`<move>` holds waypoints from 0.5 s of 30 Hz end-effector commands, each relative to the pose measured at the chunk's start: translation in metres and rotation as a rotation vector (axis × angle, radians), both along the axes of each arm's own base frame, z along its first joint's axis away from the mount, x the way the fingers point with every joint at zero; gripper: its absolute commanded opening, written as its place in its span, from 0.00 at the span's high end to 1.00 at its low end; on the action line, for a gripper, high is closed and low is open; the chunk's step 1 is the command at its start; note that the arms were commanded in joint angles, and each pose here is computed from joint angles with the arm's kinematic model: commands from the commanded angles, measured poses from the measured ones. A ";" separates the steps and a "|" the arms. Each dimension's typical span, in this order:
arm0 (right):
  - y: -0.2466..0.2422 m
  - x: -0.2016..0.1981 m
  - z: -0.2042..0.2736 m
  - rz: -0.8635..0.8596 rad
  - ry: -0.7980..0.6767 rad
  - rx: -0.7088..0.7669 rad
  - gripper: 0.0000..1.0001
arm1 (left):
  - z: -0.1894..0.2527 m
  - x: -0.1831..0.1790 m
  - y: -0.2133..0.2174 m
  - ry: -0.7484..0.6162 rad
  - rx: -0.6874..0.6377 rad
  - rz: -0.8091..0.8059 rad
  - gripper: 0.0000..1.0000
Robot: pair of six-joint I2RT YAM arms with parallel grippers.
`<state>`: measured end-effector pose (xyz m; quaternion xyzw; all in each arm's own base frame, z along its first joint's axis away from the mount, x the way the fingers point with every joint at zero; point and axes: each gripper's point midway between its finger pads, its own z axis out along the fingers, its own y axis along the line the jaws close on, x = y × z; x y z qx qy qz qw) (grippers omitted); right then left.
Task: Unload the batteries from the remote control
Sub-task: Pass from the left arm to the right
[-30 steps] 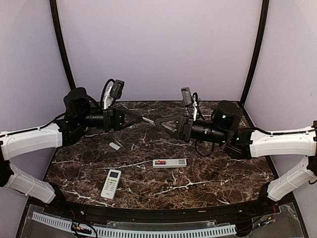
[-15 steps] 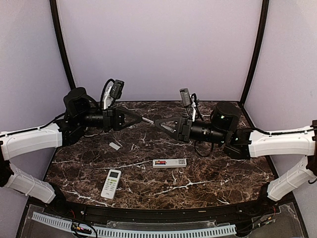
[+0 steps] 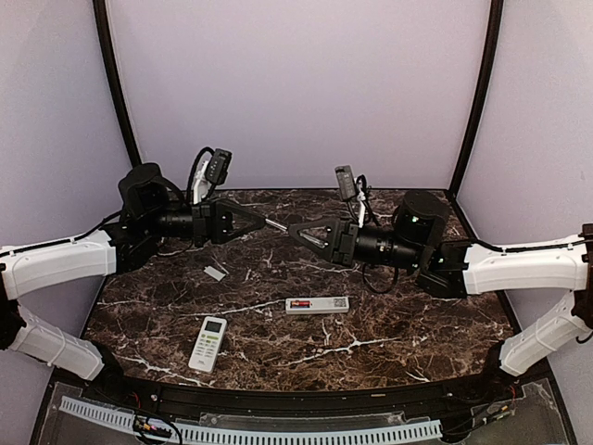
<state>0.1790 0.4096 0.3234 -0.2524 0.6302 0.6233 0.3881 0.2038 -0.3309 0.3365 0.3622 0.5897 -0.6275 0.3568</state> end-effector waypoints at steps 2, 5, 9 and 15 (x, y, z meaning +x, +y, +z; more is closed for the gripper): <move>0.005 -0.003 0.010 0.020 -0.006 0.032 0.82 | 0.006 0.000 0.005 -0.022 -0.015 0.017 1.00; 0.005 -0.004 0.011 0.019 -0.007 0.035 0.86 | 0.006 0.000 0.005 -0.023 -0.017 0.020 1.00; 0.004 -0.003 0.011 0.014 -0.003 0.042 0.92 | 0.006 0.000 0.005 -0.023 -0.018 0.021 1.00; 0.004 -0.001 0.010 0.006 0.001 0.043 0.87 | 0.006 0.000 0.006 -0.026 -0.025 0.031 1.00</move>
